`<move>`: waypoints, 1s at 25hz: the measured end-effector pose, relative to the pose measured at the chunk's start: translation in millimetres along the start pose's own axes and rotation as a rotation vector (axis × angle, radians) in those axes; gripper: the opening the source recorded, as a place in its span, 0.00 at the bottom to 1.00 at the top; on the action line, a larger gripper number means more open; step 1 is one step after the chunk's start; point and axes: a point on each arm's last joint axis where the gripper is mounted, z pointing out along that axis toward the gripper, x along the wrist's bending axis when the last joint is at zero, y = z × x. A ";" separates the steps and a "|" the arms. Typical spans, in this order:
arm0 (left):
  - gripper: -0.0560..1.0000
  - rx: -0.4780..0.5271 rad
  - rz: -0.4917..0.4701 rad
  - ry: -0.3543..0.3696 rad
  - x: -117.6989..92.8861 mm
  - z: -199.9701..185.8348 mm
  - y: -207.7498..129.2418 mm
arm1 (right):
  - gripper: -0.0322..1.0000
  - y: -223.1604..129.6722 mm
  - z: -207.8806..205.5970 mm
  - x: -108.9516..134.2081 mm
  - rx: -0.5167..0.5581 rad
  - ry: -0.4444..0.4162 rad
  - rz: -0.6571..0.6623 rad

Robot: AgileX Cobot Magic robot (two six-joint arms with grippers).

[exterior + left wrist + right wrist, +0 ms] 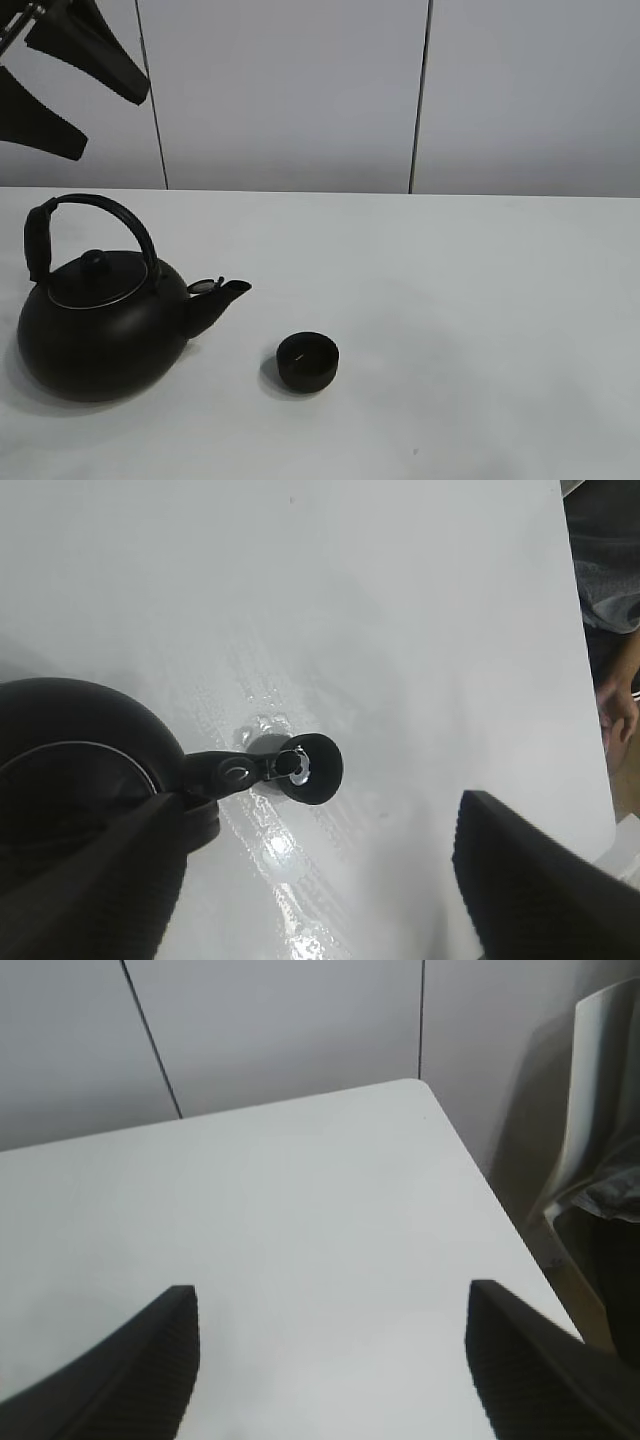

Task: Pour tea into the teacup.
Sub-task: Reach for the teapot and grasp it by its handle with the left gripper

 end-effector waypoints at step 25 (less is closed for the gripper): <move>0.56 0.000 0.000 0.000 0.0 0.0 0.0 | 0.53 -39.4 32.7 -15.1 0.158 0.138 -0.093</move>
